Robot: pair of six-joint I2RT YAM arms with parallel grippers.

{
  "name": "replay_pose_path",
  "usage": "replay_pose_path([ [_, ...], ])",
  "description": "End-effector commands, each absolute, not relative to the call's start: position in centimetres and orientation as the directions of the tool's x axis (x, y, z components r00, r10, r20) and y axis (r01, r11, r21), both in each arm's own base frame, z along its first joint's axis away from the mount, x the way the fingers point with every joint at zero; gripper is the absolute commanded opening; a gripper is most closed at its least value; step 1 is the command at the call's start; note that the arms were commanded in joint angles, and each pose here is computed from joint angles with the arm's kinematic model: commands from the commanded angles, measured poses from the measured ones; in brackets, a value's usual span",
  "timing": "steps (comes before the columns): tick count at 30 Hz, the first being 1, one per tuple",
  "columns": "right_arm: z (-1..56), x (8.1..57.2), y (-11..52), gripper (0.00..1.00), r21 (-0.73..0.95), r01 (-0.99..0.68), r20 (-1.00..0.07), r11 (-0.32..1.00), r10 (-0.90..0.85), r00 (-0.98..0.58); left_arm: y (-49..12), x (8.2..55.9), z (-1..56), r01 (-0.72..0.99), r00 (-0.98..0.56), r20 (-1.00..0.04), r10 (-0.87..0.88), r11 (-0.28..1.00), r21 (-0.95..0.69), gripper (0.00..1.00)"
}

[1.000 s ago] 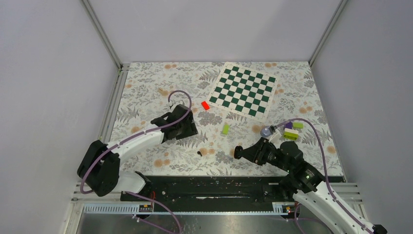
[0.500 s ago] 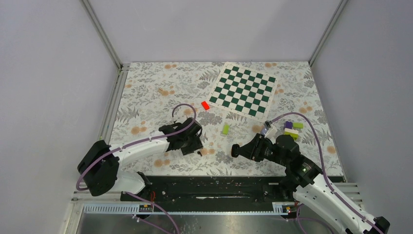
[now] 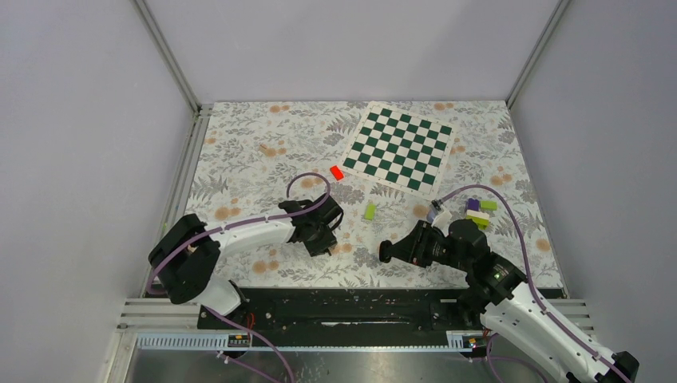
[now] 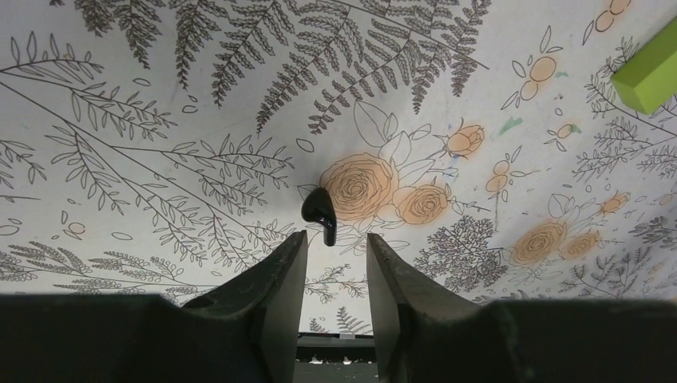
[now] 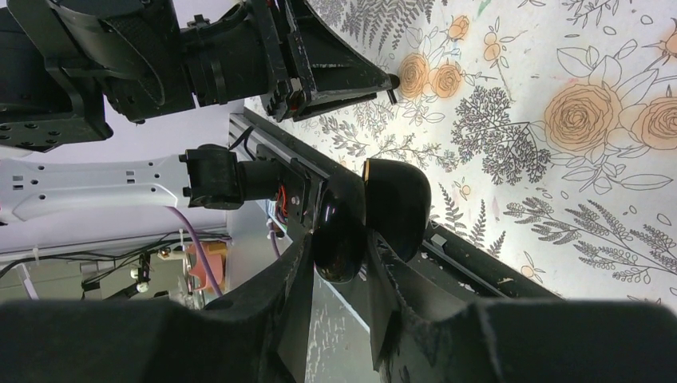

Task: Insert the wireless bluetooth earbuds into the charging case
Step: Pick up the earbud from the center of the board.

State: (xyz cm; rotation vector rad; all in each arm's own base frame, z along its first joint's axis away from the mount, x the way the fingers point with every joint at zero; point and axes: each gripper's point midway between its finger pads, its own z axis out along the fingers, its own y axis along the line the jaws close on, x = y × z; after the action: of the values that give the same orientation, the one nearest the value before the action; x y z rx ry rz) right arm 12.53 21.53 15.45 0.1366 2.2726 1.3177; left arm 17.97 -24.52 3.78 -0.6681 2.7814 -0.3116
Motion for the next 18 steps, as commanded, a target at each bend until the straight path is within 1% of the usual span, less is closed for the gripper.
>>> replay_pose_path([
  [1,17.8,12.5,21.9,0.0,0.855,-0.195,-0.384,0.481,0.332,-0.862,-24.8,18.7,4.6,-0.458,-0.827,-0.212,-0.521,0.842,-0.283,0.33],
  [8,17.5,12.4,21.9,0.0,0.855,-0.192,-0.381,0.482,0.331,-0.863,-24.0,18.9,4.1,-0.464,-0.818,-0.242,-0.522,0.847,-0.258,0.31],
  [13,17.5,12.2,21.9,0.0,0.856,-0.196,-0.38,0.478,0.327,-0.865,-24.3,18.9,3.6,-0.461,-0.825,-0.235,-0.514,0.853,-0.245,0.28],
  [18,17.5,12.3,22.0,0.0,0.854,-0.199,-0.381,0.482,0.318,-0.868,-24.6,19.0,3.1,-0.449,-0.836,-0.231,-0.498,0.863,-0.232,0.23],
])
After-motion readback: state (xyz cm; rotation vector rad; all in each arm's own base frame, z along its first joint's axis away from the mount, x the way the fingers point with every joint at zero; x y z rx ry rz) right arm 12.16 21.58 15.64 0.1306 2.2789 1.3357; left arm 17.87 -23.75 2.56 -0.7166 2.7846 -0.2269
